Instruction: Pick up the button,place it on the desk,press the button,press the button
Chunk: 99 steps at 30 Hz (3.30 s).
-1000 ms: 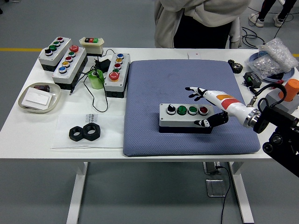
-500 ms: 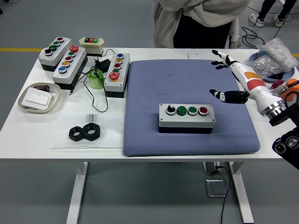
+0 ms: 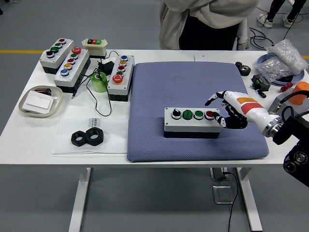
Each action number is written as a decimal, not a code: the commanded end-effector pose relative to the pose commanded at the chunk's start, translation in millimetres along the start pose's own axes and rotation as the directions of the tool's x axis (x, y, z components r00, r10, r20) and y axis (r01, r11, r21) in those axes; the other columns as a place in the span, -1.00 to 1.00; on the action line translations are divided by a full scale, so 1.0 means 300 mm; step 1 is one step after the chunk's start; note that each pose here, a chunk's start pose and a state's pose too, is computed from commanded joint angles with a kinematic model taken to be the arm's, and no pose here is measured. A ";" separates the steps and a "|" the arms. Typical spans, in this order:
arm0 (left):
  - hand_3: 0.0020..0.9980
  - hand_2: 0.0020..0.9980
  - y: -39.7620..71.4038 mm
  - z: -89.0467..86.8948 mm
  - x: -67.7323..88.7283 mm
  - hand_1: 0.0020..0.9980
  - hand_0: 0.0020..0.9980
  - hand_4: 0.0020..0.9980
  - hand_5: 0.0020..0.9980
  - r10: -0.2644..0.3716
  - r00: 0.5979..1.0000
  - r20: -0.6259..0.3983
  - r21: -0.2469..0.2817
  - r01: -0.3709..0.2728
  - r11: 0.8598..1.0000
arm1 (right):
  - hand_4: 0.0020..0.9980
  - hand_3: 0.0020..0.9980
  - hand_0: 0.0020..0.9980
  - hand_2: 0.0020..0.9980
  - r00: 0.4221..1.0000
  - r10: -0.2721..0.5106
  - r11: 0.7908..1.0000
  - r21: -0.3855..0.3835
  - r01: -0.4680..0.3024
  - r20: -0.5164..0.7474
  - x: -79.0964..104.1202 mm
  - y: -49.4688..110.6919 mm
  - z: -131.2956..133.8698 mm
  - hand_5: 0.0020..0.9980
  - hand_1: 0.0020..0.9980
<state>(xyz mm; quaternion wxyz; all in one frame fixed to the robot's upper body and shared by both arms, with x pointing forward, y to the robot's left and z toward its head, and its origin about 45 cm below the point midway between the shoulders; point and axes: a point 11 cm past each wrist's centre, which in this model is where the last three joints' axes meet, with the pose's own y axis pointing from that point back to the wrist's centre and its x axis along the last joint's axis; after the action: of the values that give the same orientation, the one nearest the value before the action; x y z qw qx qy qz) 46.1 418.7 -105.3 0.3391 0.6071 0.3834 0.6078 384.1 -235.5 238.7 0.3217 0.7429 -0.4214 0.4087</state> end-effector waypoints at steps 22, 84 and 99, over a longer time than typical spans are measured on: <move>0.54 0.71 0.004 0.023 -0.002 0.56 0.49 0.07 1.00 -0.003 1.000 -0.009 -0.014 0.003 1.000 | 0.06 0.24 -0.92 -0.97 1.000 -0.027 0.999 -0.046 0.026 -0.005 -0.023 0.000 0.048 -1.00 -1.00; 0.54 0.71 0.002 0.004 -0.005 0.56 0.49 0.08 1.00 -0.003 1.000 0.002 -0.002 0.003 1.000 | 0.09 0.26 -0.91 -0.97 0.997 -0.068 0.998 -0.010 0.068 -0.043 -0.097 -0.056 -0.020 -1.00 -1.00; 0.54 0.71 0.001 0.002 -0.004 0.56 0.49 0.08 1.00 -0.003 1.000 0.002 -0.001 0.003 1.000 | 0.48 0.65 -0.53 -0.57 0.919 0.253 0.966 -0.022 -0.258 0.301 0.237 -0.005 0.003 -0.43 -0.84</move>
<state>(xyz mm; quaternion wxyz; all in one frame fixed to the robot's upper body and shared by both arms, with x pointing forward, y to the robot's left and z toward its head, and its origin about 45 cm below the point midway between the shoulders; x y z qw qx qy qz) 46.7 417.6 -105.6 0.3408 0.6069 0.3837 0.6069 407.7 -261.4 300.8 0.1910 0.7379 -0.5552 0.3328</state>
